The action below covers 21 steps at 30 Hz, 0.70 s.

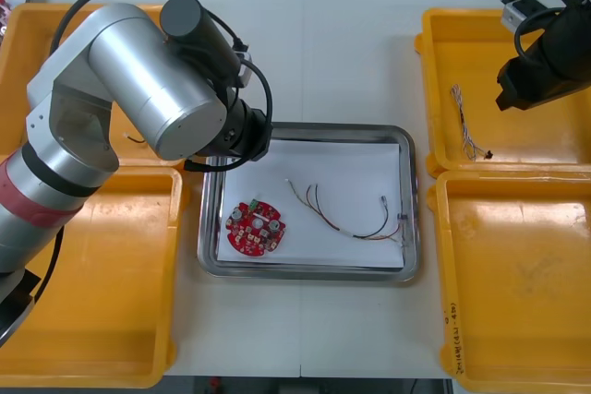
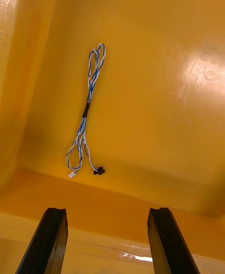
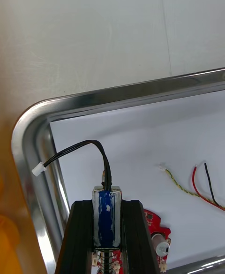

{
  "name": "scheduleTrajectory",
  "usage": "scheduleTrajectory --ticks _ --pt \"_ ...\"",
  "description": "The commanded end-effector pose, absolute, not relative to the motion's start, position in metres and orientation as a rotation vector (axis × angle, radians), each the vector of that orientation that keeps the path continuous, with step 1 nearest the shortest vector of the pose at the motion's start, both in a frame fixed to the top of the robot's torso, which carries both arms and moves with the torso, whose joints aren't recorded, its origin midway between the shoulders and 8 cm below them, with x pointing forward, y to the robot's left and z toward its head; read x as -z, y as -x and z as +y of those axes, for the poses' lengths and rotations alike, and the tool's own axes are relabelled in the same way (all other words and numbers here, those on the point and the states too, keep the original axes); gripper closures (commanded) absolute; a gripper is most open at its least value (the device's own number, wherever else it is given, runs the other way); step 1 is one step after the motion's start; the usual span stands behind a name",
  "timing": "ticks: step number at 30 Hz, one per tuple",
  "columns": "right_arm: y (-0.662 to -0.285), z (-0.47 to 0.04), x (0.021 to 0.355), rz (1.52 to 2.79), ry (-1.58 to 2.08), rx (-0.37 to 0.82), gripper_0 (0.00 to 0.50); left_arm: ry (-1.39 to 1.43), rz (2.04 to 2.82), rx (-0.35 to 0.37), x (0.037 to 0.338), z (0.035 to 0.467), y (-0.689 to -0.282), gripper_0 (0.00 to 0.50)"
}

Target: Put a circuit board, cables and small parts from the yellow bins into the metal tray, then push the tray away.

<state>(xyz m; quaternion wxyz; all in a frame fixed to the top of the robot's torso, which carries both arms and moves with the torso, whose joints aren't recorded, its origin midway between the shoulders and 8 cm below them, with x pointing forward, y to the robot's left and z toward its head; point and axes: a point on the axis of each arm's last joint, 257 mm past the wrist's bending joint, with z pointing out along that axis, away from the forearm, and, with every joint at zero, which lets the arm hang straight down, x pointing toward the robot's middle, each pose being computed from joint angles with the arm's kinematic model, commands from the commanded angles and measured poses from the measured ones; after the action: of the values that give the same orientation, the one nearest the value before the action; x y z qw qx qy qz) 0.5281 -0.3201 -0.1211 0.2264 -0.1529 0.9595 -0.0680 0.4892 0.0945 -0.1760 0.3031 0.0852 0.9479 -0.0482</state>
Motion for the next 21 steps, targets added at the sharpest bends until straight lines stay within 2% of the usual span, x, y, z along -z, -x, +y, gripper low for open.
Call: scheduleTrajectory --ticks 1,8,17,21 --pt "-0.551 -0.296 0.103 2.593 0.407 0.167 0.0 -0.184 2.509 0.176 0.189 0.075 -0.491 0.5" --pt "-0.575 -0.286 0.109 2.546 0.388 0.143 0.0 -0.191 2.517 0.138 0.211 0.075 -0.498 0.499" --pt "-0.589 -0.288 0.13 2.541 0.363 0.116 0.0 -0.199 2.536 0.076 0.232 0.083 -0.501 0.498" --pt "-0.595 -0.288 0.136 2.524 0.348 0.105 0.0 -0.194 2.534 0.071 0.237 0.084 -0.504 0.499"
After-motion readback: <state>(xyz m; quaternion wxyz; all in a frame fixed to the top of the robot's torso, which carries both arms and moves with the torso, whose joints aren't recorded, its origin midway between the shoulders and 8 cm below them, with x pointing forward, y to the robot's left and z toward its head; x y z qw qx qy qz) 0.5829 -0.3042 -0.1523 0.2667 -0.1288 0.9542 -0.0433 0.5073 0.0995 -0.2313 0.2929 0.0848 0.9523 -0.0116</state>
